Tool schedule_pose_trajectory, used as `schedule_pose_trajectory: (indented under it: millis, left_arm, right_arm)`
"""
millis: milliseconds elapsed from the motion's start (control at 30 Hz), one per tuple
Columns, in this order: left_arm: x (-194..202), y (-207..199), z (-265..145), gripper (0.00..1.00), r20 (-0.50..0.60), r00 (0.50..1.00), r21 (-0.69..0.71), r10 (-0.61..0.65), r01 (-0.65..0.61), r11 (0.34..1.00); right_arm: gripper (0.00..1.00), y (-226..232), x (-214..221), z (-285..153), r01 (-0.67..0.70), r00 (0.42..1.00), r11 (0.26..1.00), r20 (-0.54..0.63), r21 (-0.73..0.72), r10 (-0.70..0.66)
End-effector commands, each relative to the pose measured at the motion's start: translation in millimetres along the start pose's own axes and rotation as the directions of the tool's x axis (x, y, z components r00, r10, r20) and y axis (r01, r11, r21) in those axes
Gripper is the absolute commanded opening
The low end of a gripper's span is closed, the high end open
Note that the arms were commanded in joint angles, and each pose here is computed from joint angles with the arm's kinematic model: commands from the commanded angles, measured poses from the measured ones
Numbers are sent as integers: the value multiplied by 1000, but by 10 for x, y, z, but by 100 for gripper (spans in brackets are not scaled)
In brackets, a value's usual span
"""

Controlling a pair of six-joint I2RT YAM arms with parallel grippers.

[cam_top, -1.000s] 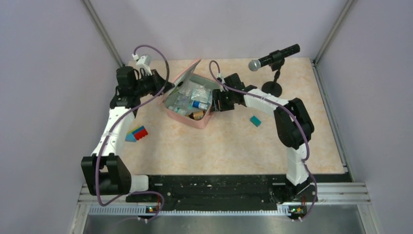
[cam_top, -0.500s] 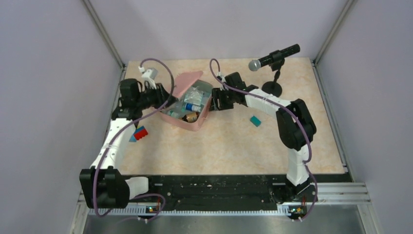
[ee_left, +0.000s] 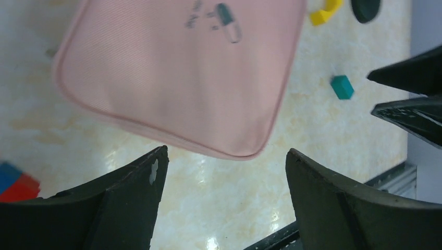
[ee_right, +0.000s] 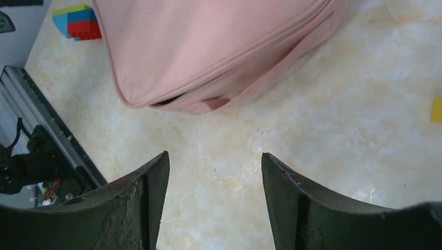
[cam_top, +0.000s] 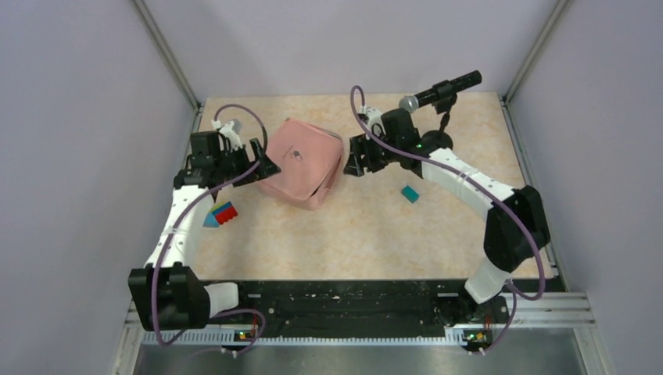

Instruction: Organize the medicine kit

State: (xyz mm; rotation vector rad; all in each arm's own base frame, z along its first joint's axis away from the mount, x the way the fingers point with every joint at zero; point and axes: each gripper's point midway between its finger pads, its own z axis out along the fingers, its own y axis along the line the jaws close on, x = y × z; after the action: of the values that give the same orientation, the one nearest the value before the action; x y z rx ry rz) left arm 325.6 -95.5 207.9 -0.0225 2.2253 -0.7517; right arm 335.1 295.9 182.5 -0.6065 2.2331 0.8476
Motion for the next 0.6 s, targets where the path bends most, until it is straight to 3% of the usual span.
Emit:
schedule_pose_trajectory:
  millis: [0,100,233,367,567]
  left_arm:
    - [277,513,-80,85,-81,948,-245,-309,281,928]
    - [472,662,-99,82,-92,887,-298,-452,409,863]
    - [641,706,-15,81,-105,862,-275,-495,453,848]
    - [720,617,201,72,-173,866,-119,-470,455,883]
    - [636,541,285,54,-218,897,-14,-384,390,921]
  right_arm:
    - [64,-168,-465,268,88,993,995,74,44,-91]
    - [65,-330,-801,468,137,981,984,125,114,-151]
    - [69,-554,-1171,770,139,965,970,193,197,-178]
    - [70,-662,-1403,1163,172,952,967,221,189,-213]
    - [71,-707,-1478,1626,177,948,981,254,75,-191]
